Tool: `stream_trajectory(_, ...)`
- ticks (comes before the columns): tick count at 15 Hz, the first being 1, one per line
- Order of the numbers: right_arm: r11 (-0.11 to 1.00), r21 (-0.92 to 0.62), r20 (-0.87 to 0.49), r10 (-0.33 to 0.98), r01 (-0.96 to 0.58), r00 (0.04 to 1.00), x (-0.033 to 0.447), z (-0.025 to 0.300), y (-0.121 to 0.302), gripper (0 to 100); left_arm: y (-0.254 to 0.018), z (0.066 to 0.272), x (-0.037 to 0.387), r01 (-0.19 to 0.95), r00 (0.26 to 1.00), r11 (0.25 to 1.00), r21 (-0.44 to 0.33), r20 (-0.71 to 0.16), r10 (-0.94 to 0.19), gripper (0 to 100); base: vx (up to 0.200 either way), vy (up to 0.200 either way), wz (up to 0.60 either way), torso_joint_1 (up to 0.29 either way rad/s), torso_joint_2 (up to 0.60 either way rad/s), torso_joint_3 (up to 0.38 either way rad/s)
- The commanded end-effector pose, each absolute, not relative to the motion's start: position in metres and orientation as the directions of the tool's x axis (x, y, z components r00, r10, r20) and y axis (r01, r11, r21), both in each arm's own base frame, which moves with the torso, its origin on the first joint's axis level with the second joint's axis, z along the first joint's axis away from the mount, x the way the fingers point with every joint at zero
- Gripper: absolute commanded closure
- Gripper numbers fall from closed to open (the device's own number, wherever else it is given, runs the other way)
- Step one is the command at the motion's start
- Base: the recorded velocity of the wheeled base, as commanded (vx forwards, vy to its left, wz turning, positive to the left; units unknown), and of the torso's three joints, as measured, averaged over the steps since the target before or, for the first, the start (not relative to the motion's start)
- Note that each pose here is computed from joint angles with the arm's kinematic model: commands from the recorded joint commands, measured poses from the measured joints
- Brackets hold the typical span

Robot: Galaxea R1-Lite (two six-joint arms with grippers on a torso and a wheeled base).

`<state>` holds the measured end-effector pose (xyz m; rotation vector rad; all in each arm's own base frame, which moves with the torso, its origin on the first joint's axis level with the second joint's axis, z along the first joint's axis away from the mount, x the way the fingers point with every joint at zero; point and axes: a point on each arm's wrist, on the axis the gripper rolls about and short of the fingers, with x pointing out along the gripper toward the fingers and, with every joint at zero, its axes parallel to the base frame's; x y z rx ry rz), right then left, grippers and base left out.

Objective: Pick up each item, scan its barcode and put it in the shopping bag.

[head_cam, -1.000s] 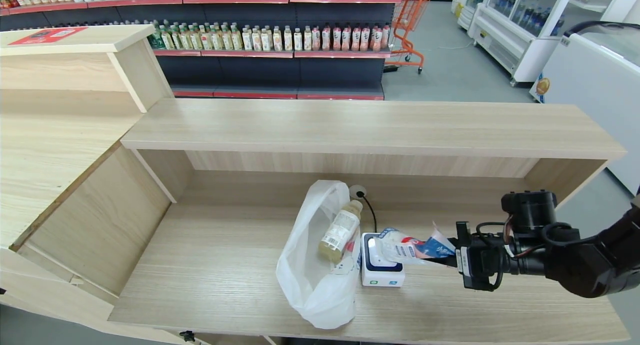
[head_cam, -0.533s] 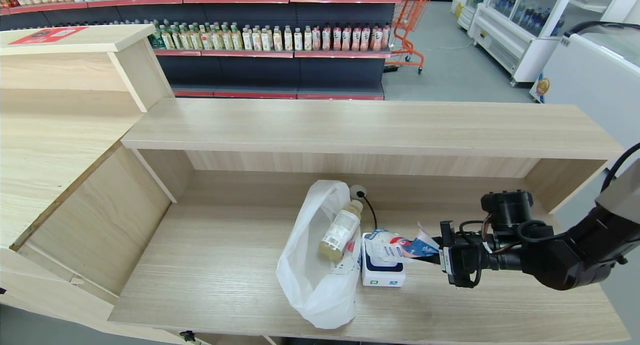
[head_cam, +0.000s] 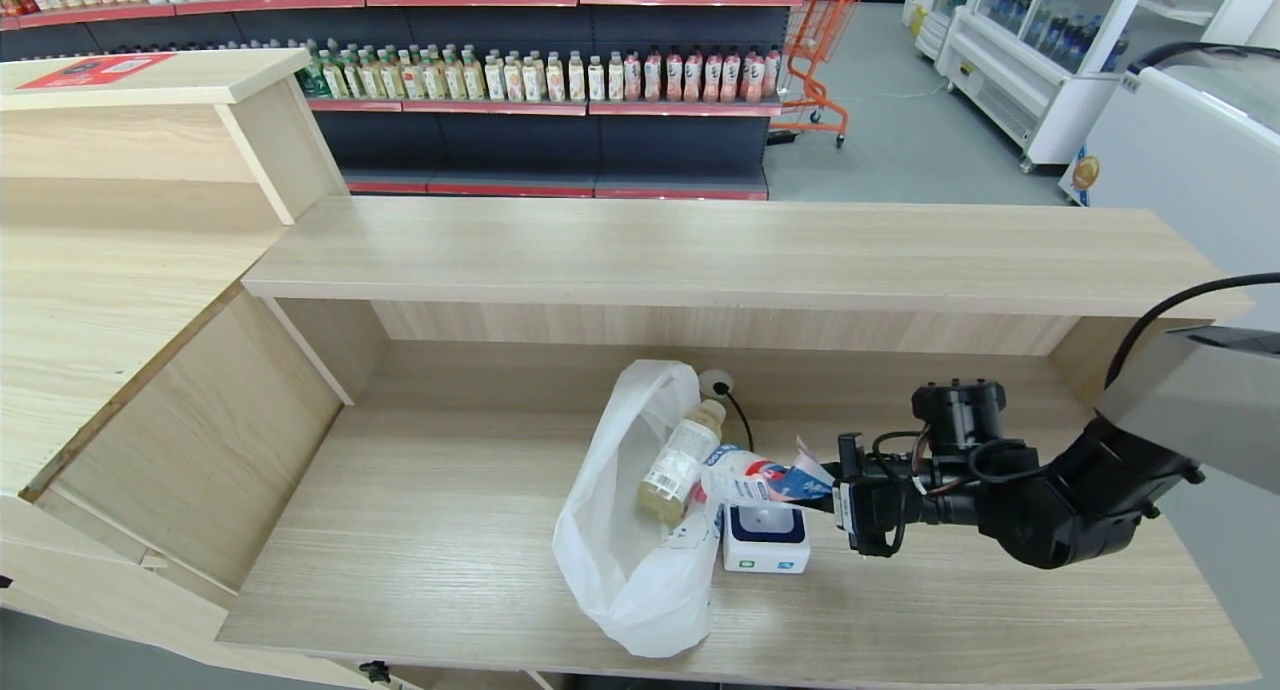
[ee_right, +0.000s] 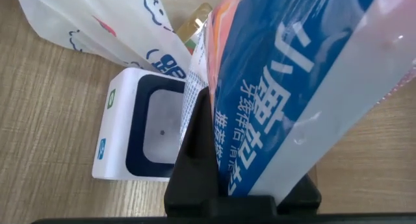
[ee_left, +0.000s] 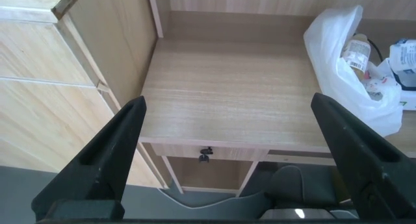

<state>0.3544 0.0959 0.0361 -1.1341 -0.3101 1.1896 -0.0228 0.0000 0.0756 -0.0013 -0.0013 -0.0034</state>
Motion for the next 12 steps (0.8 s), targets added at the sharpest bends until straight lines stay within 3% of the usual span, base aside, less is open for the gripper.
stream_trajectory(1,-0.066,-0.812,-0.355,0.845,-0.581,0.4,0.359,0.024,0.098,100,0.0,0.076,-0.023,0.003,1.0,1.0,-0.002,0.002,-0.003,0,0.0,0.0,0.0,0.0,0.0,0.0)
stream_trajectory(12,-0.042,-0.818,-0.334,0.846,-0.573,0.415,0.357,0.037,0.097,100,0.0,0.076,-0.023,0.003,1.0,1.0,0.0,0.002,-0.003,0,0.0,0.0,0.0,0.0,0.0,0.0)
